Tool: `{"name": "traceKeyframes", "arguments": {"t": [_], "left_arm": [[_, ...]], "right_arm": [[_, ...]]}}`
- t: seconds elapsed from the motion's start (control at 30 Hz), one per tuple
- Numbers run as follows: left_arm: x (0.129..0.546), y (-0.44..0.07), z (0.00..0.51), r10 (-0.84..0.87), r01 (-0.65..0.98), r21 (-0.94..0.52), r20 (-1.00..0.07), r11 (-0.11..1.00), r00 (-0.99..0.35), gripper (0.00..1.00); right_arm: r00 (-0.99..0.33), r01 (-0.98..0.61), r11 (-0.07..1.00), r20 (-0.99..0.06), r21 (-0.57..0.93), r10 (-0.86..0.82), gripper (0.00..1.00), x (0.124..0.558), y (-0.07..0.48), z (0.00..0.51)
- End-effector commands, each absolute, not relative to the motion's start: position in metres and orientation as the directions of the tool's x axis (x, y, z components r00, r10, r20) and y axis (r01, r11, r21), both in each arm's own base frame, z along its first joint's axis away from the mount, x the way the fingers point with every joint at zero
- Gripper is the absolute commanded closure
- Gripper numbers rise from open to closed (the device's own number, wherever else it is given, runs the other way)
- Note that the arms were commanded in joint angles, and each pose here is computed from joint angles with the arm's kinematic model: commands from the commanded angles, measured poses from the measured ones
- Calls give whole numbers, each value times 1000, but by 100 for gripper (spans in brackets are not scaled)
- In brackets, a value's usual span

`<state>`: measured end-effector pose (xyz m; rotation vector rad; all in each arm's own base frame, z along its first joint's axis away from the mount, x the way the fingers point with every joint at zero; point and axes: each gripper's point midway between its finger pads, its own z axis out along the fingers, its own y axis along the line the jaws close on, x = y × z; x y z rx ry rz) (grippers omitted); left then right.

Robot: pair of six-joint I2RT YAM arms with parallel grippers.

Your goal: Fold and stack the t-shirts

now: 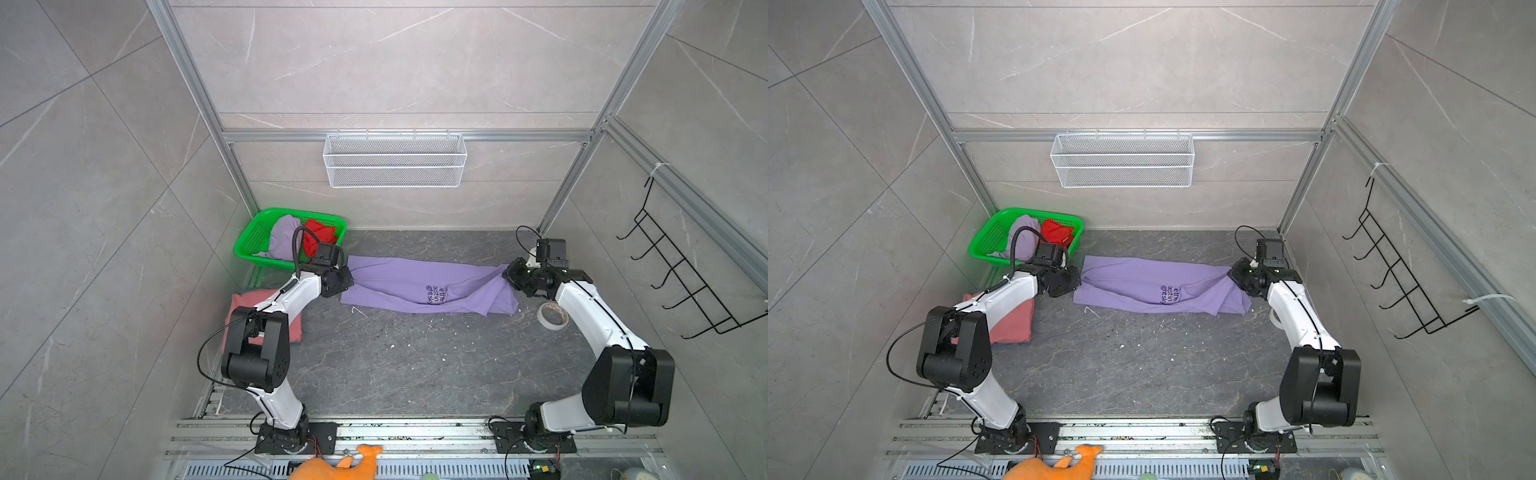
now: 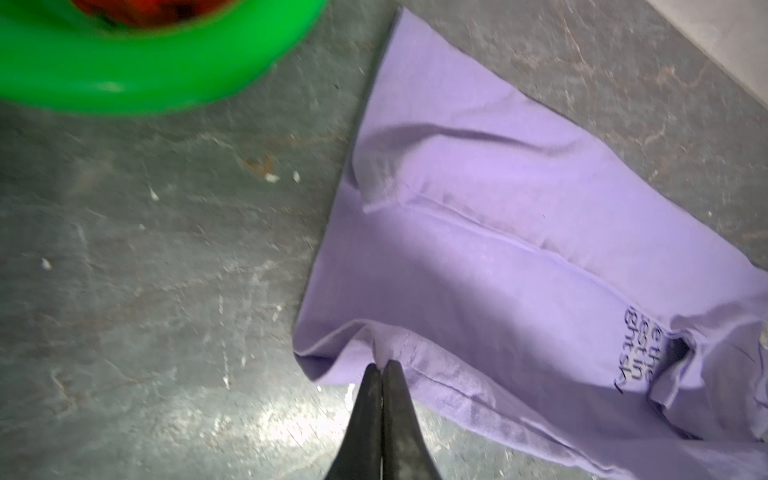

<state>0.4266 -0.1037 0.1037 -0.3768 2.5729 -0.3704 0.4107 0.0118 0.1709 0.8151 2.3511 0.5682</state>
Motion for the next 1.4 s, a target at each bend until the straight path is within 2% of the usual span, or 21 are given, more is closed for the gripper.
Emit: {"name": "traceKeyframes", "arguments": {"t": [0.0, 0.27, 0.53, 0.87, 0.9, 0.93, 1.03, 1.07, 1.17, 1.37], "left_arm": [[443, -90, 108, -347, -207, -323, -471, 923, -811, 100], [457, -89, 100, -356, -208, -341, -463, 917, -811, 100], [475, -98, 98, -346, -179, -370, -455, 912, -821, 100], [506, -100, 84, -325, -180, -338, -444, 924, -835, 100], [507, -98, 80, -327, -190, -330, -435, 925, -839, 100], [509, -98, 78, -329, -197, -325, -429, 925, -841, 100], [508, -95, 74, -332, -209, -311, -424, 927, -843, 65], [507, -93, 75, -336, -214, -306, -429, 927, -839, 59], [502, -90, 85, -342, -215, -308, -455, 927, -822, 50], [485, -97, 113, -353, -176, -369, -493, 913, -795, 47]], "right_arm": [[-613, 412, 736, -434, 538, 660, 100, 430, -1, 181], [-601, 437, 723, -424, 536, 678, 100, 450, -11, 172], [-604, 463, 709, -396, 532, 691, 100, 471, -14, 148], [-611, 503, 698, -362, 509, 704, 100, 501, -20, 109], [-617, 492, 701, -361, 517, 699, 97, 506, -18, 108], [-623, 480, 702, -359, 527, 695, 91, 510, -16, 107], [-623, 433, 712, -387, 553, 680, 57, 515, -13, 118], [-616, 426, 713, -399, 557, 679, 51, 514, -13, 123], [-611, 413, 713, -408, 566, 678, 48, 501, -10, 135], [-645, 451, 693, -331, 563, 688, 48, 454, 15, 125]]}}
